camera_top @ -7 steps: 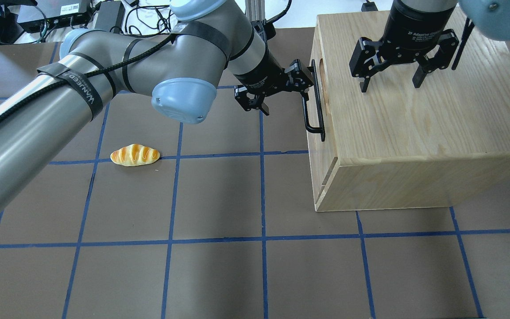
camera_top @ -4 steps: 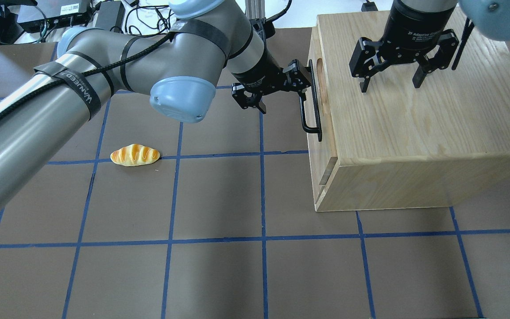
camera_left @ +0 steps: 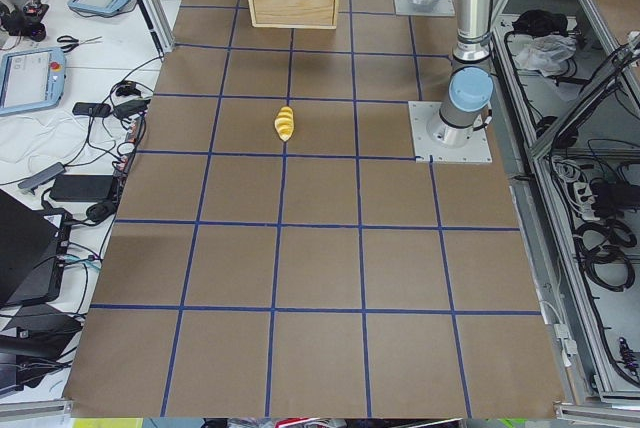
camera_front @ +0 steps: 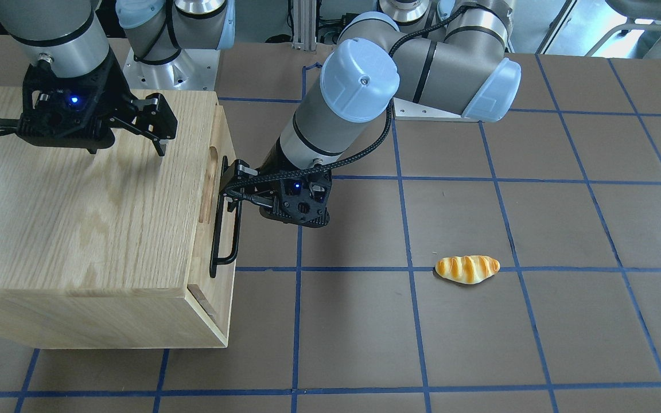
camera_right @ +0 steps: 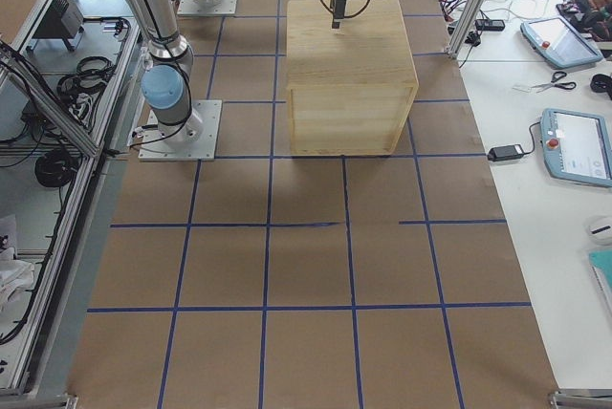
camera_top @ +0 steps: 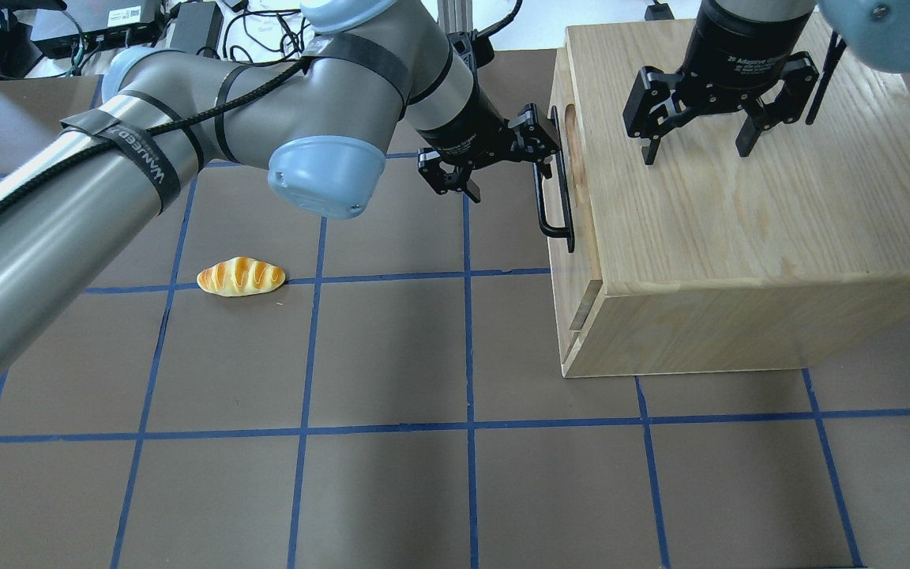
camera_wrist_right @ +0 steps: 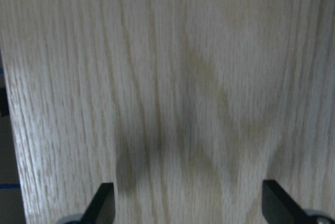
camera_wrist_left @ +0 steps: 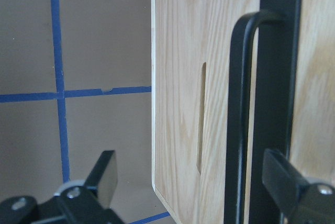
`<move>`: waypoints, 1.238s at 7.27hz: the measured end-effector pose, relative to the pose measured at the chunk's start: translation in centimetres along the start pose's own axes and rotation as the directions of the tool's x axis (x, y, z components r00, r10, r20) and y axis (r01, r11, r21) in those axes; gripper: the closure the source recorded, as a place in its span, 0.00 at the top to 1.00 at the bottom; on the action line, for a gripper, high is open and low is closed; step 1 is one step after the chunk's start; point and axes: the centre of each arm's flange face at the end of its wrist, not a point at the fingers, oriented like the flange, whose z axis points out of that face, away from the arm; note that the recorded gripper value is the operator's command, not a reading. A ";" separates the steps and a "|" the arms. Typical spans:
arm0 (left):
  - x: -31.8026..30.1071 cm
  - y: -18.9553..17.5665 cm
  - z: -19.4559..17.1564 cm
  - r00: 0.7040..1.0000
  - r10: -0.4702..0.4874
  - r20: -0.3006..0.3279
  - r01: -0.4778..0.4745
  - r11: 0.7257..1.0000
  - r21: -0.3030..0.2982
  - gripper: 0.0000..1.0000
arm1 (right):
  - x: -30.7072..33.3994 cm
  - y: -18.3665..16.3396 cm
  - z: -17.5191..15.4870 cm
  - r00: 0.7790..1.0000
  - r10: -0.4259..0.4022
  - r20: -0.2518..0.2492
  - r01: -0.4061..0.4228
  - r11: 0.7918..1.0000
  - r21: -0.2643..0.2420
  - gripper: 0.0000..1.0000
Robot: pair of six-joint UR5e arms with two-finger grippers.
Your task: Open upper drawer
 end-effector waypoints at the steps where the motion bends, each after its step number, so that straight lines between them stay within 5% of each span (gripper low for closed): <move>1: -0.1 -0.1 0.4 1.000 -0.002 0.001 0.002 1.000 -0.004 1.00 | 0.0 0.0 0.0 1.000 0.000 0.000 0.000 1.000 0.000 1.00; 9: -2.6 -0.9 -0.6 0.997 0.048 0.057 -0.049 0.999 0.008 1.00 | 0.0 0.0 0.0 1.000 0.001 0.000 -0.001 1.000 0.000 1.00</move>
